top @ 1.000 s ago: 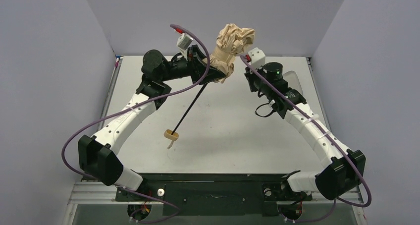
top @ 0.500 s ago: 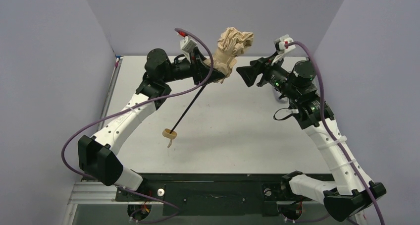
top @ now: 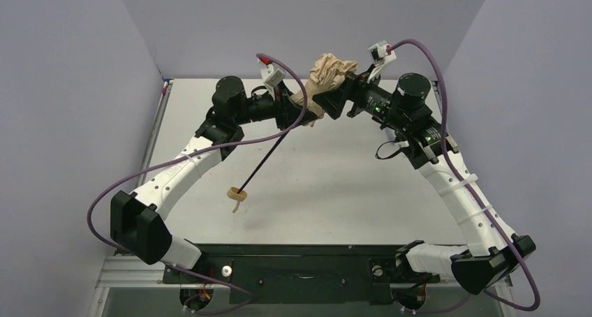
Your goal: Open the umbrella
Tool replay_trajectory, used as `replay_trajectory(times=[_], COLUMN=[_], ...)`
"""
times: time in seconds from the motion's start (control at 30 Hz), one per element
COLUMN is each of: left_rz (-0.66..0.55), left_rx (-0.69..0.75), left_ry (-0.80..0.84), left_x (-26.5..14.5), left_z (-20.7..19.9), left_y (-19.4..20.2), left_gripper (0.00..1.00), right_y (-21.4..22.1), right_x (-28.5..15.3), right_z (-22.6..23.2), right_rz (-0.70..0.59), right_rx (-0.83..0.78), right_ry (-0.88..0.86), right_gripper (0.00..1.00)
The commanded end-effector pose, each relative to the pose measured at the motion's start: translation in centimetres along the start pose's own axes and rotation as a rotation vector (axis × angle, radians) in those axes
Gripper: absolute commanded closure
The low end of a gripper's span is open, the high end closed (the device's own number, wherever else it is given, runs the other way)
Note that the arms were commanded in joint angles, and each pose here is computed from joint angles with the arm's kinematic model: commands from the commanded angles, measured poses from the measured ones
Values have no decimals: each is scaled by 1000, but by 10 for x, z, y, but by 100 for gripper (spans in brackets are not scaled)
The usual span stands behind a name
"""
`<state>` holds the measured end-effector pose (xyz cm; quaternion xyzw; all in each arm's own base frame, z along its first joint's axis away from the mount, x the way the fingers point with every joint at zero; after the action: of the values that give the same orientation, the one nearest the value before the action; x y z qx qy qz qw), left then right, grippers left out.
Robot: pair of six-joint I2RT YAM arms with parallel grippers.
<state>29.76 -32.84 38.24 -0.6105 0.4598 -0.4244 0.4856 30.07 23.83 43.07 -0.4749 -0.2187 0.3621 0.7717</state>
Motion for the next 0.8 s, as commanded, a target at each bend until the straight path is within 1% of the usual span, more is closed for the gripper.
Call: replay_trajectory(times=[0.0,0.07,0.1,0.13,0.17,0.2,0.23,0.27,0.37,0.57,0.63,0.67,0.7,0.73,0.77], left_rz=[-72,-67,-66,-66,-66,-64,-65,-62,-66,-86,-92,-94,-105,-105,-108], left_rx=[141,157,165,166,166,163,163,156,145,119,114,93,93,72,68], left_ry=[36,51,57,59,64,68,68,67,57,60,72,72,78,74,73], left_x=[-6,-5,-4,-4,-3,-2,-2,-2,-3,-5,-7,-9,-10,-11,-11], left_z=[-27,-32,-34,-35,-36,-36,-35,-34,-29,-25,-26,-25,-25,-22,-21], left_y=[-30,-29,-29,-29,-30,-30,-31,-30,-34,-38,-39,-38,-41,-41,-42], left_gripper=[100,100,100,100,100,100,100,100,100,100,100,100,100,100,100], right_y=[-21,-18,-18,-16,-16,-15,-15,-12,-9,-3,-2,-1,-4,-3,-6], right_x=[0,4,4,5,5,6,5,5,4,6,7,7,6,6,4], right_z=[6,1,-1,-2,-2,-4,-5,-7,-9,-15,-17,-17,-19,-17,-17], right_rz=[-60,-58,-63,-60,-63,-60,-63,-59,-57,-40,-36,-29,-32,-19,-19], right_rx=[34,46,50,52,49,49,43,43,40,34,35,37,38,43,43], right_ry=[8,24,30,34,33,37,38,41,37,31,30,21,23,11,7], right_gripper=[24,31,38,41,49,53,60,63,79,97,100,99,92,80,74])
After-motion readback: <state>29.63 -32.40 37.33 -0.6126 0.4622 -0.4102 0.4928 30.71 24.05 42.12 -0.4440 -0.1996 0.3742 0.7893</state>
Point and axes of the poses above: each gripper's point midway between its finger pads, its own x axis out along the fingers, its own z axis along the line the jaws close on, y = z × x, the point moved 1 cm from there along -x, back along the fingers, and after that the axes turned 6 degrees about x, right-handed, at the moved point
